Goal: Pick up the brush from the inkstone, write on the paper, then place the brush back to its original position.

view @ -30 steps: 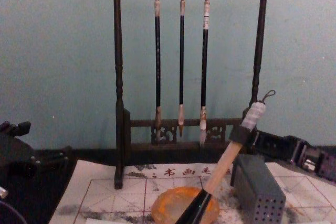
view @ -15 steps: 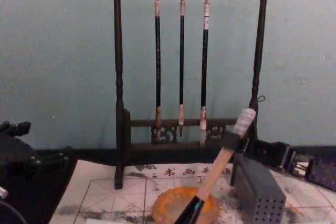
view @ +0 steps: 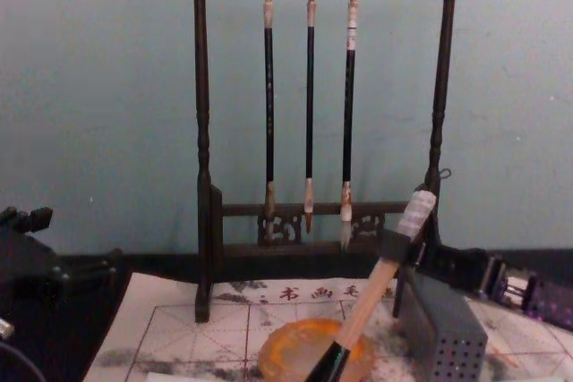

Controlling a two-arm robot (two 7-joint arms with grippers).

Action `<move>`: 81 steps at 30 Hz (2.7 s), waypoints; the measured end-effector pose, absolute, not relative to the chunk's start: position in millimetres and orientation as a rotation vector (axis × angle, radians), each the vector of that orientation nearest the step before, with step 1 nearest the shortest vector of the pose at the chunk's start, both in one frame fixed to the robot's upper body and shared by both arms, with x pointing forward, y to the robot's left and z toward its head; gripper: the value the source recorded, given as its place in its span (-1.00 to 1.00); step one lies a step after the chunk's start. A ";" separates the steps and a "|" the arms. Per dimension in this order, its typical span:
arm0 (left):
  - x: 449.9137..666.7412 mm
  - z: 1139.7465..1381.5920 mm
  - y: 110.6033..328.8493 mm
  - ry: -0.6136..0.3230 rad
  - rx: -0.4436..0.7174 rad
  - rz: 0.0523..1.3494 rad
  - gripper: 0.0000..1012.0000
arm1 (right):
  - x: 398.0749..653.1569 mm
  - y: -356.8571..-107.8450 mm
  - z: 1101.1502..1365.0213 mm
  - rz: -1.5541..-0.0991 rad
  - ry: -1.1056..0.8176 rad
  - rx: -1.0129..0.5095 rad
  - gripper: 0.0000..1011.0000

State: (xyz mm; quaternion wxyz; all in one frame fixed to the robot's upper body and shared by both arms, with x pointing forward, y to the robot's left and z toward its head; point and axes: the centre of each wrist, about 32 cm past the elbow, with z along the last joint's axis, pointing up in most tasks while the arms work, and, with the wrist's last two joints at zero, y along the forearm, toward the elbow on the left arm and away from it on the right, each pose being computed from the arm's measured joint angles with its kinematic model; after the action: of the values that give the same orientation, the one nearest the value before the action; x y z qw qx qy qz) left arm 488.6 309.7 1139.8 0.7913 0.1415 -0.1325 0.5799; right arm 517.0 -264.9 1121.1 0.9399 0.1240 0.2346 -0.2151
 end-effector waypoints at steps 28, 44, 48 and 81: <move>488.6 1139.8 309.7 -0.285 0.304 1.248 0.98 | 515.6 -268.9 1119.0 -0.438 0.480 0.228 -0.65; 488.6 1139.8 309.7 -0.285 0.304 1.248 0.98 | 516.3 -279.2 1121.3 -0.486 0.469 0.232 -0.65; 488.6 1139.8 309.7 -0.285 0.304 1.248 0.98 | 516.6 -282.7 1122.0 -0.502 0.465 0.233 -0.65; 488.6 1139.8 309.7 -0.285 0.304 1.248 0.98 | 518.2 -293.6 1125.4 -0.569 0.438 0.357 -0.65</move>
State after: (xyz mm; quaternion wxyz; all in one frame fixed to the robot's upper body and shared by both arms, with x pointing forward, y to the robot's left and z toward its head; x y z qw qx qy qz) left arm 488.6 309.7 1139.8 0.7913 0.1415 -0.1325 0.5799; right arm 518.2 -293.6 1125.4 0.9206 0.1737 0.2132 -0.2771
